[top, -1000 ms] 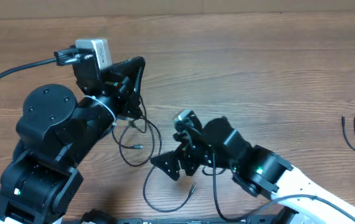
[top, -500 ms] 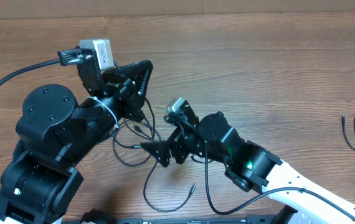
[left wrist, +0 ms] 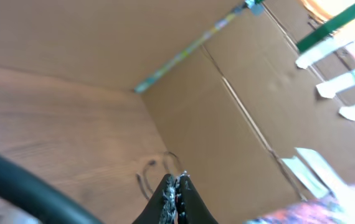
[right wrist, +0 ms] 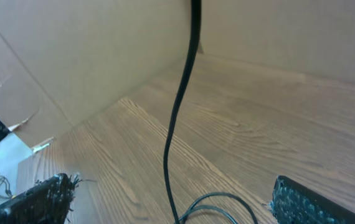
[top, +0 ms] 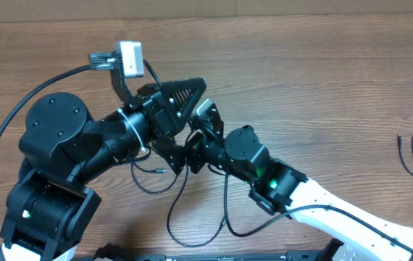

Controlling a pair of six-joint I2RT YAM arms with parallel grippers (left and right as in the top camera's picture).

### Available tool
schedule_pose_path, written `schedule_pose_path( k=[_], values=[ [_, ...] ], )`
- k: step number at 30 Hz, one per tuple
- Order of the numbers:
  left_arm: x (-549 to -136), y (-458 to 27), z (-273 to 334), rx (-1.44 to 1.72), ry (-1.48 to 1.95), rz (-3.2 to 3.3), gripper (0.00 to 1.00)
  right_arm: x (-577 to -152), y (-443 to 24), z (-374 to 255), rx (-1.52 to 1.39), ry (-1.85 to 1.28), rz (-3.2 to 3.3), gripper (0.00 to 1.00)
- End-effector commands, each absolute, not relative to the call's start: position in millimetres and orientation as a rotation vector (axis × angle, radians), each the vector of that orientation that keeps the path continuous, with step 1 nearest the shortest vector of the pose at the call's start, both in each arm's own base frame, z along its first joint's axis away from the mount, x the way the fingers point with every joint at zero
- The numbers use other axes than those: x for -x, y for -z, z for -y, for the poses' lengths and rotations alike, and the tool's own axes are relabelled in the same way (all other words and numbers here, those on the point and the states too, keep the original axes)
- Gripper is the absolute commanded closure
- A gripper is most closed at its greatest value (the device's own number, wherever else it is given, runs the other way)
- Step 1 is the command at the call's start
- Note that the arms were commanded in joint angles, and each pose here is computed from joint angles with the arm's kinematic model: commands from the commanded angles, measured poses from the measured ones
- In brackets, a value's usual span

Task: Untangle cables
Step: 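Lift the coil with the left gripper and bring the right gripper under it, then grasp the lifted cable with the right gripper below the left gripper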

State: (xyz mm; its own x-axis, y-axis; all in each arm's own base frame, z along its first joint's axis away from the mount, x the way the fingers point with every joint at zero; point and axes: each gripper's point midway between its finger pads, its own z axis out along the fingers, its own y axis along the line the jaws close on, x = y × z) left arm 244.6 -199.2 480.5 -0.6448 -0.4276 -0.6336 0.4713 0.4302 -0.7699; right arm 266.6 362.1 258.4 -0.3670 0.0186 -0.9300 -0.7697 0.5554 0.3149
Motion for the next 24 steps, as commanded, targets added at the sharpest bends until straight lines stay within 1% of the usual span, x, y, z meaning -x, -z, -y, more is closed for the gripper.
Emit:
schedule_pose_path(
  k=[1,8,15,16,18,19,20,21,22,24],
  values=[
    [-230.2,-490.3,209.0,-0.064,1.468,-1.848,0.96,-270.3,-259.8,-366.2,0.615,-0.949,-1.727,0.00],
    [-226.7,-493.9,211.6,-0.032,1.534,-1.855,0.96,-273.7,-270.7,-370.5,0.596,-0.973,-1.669,0.00],
    [-208.7,-516.0,228.5,-0.135,1.621,-1.773,0.96,-280.0,-269.1,-368.9,0.571,-0.950,-1.668,0.00],
    [-206.0,-518.3,230.8,-0.151,1.631,-1.764,0.96,-282.9,-268.8,-366.9,0.555,-0.933,-1.672,0.05],
    [-203.2,-519.6,233.1,-0.164,1.639,-1.759,0.96,-287.8,-267.9,-363.1,0.527,-0.903,-1.679,0.30],
    [-203.1,-519.6,233.0,-0.164,1.639,-1.760,0.96,-289.3,-267.1,-361.8,0.519,-0.893,-1.683,0.46],
    [-203.1,-519.7,232.7,-0.164,1.638,-1.759,0.96,-290.2,-266.1,-361.0,0.515,-0.885,-1.687,0.73],
    [-203.3,-519.7,232.5,-0.163,1.638,-1.759,0.96,-290.8,-264.6,-360.3,0.512,-0.879,-1.694,0.89],
    [-203.9,-519.7,232.0,-0.160,1.636,-1.758,0.96,-291.0,-262.5,-359.8,0.513,-0.873,-1.702,0.96],
    [-205.7,-519.8,231.1,-0.150,1.628,-1.755,0.96,-290.3,-257.0,-359.2,0.520,-0.865,-1.725,0.96]
  ],
)
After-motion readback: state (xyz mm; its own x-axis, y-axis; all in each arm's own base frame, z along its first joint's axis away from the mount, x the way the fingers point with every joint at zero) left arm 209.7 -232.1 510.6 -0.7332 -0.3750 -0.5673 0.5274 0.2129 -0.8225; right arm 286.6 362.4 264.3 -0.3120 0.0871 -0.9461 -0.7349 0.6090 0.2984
